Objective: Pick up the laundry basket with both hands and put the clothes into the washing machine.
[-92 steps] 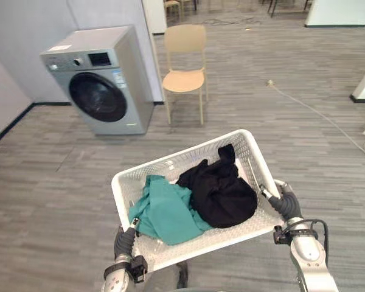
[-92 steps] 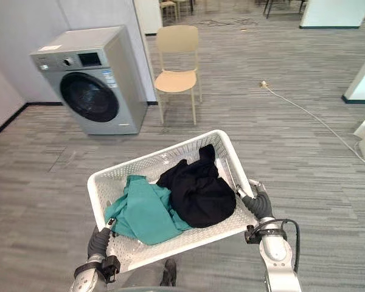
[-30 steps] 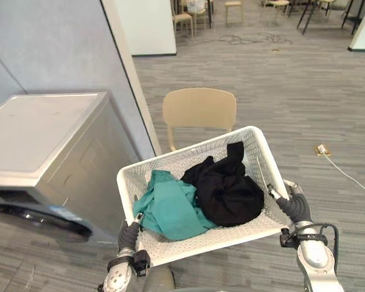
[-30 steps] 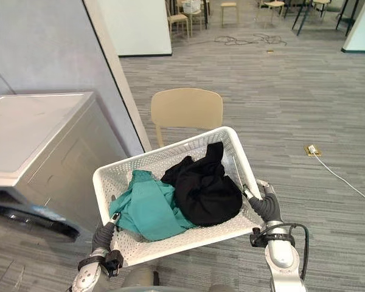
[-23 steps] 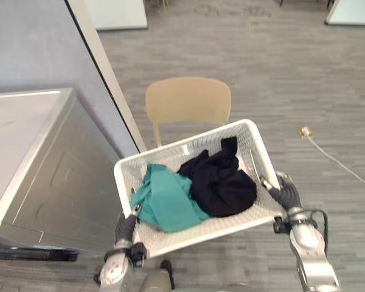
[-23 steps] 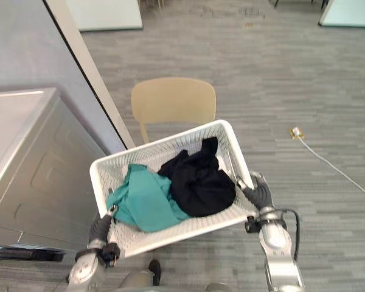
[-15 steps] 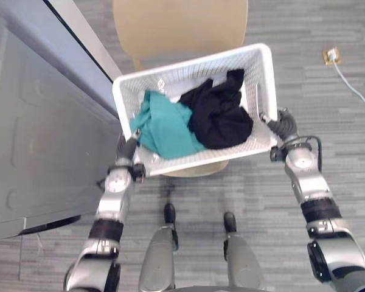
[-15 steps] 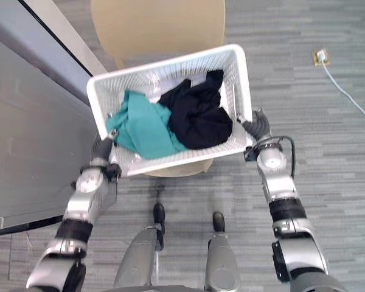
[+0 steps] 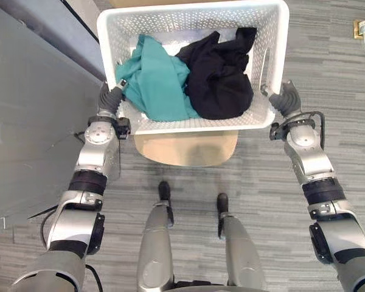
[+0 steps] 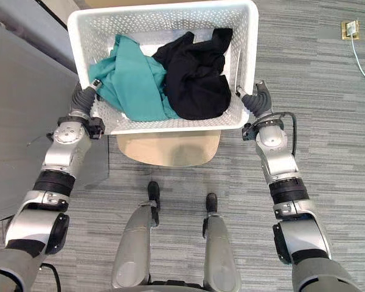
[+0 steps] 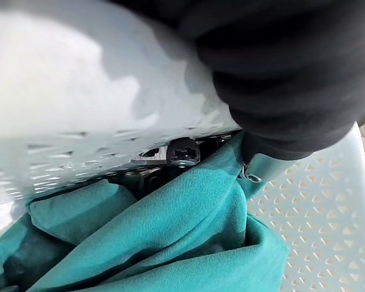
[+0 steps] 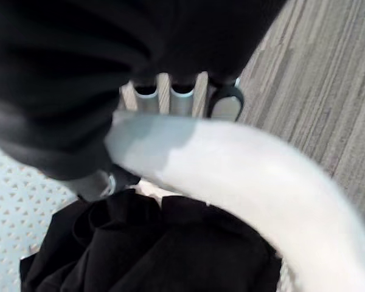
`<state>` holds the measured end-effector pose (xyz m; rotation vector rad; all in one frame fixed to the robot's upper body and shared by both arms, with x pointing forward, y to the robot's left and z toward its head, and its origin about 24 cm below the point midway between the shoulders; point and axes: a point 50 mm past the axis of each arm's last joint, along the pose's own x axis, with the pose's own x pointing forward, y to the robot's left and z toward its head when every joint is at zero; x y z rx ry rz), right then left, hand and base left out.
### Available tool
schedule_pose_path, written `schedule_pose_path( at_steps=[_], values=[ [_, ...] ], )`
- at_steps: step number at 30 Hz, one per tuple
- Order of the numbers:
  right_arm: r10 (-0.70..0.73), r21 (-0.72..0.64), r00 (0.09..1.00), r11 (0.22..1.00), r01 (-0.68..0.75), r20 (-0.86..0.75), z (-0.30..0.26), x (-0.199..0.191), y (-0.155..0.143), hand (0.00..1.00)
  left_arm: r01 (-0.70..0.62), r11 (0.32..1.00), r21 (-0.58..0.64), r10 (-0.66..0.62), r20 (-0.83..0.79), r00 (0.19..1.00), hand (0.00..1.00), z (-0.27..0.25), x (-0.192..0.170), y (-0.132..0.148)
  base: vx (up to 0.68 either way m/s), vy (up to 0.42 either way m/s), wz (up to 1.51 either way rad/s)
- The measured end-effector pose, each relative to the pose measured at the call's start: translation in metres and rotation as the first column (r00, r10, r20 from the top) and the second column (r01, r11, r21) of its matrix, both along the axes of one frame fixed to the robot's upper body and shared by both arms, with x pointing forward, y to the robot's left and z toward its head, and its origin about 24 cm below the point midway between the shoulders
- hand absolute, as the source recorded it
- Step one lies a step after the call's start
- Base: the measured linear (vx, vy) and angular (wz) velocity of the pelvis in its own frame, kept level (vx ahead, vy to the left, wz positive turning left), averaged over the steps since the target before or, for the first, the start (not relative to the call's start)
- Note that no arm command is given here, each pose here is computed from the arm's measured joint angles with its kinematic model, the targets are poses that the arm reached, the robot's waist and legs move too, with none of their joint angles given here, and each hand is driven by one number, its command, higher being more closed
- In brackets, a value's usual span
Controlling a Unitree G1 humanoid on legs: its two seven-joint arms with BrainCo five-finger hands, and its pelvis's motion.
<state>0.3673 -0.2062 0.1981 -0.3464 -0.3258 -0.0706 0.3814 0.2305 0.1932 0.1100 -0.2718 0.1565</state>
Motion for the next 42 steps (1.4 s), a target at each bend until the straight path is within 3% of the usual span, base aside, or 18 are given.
schedule_pose_path(
  at_steps=[7,10,15,25,42],
  values=[
    [0.014,0.026,0.998,1.0,-0.012,-0.06,-0.026,-0.005,0.007,1.0,-0.016,1.0,-0.013,0.015,-0.08,0.997,1.0,-0.028,-0.004,0.005,0.08,0.008,0.08],
    [-0.034,0.144,0.995,0.988,0.047,-0.096,-0.052,-0.016,-0.001,1.0,0.027,0.999,0.02,-0.026,-0.054,0.998,1.0,-0.036,-0.014,-0.007,0.01,0.192,0.27],
    [-0.007,0.138,0.98,0.99,0.035,-0.197,-0.092,-0.031,0.017,1.0,-0.042,0.999,-0.029,0.035,-0.203,0.978,1.0,-0.095,-0.038,0.006,-0.03,0.004,-0.06],
    [-0.043,0.149,0.895,0.982,0.121,-0.443,-0.17,-0.064,0.013,1.0,-0.068,0.997,-0.034,0.046,-0.431,0.901,1.0,-0.173,-0.069,-0.007,-0.07,-0.025,-0.02],
    [-0.063,0.152,0.845,0.974,0.167,-0.53,-0.189,-0.06,0.011,1.0,-0.063,0.998,-0.013,0.048,-0.494,0.868,1.0,-0.182,-0.062,-0.011,0.0,-0.003,0.0]
  ],
)
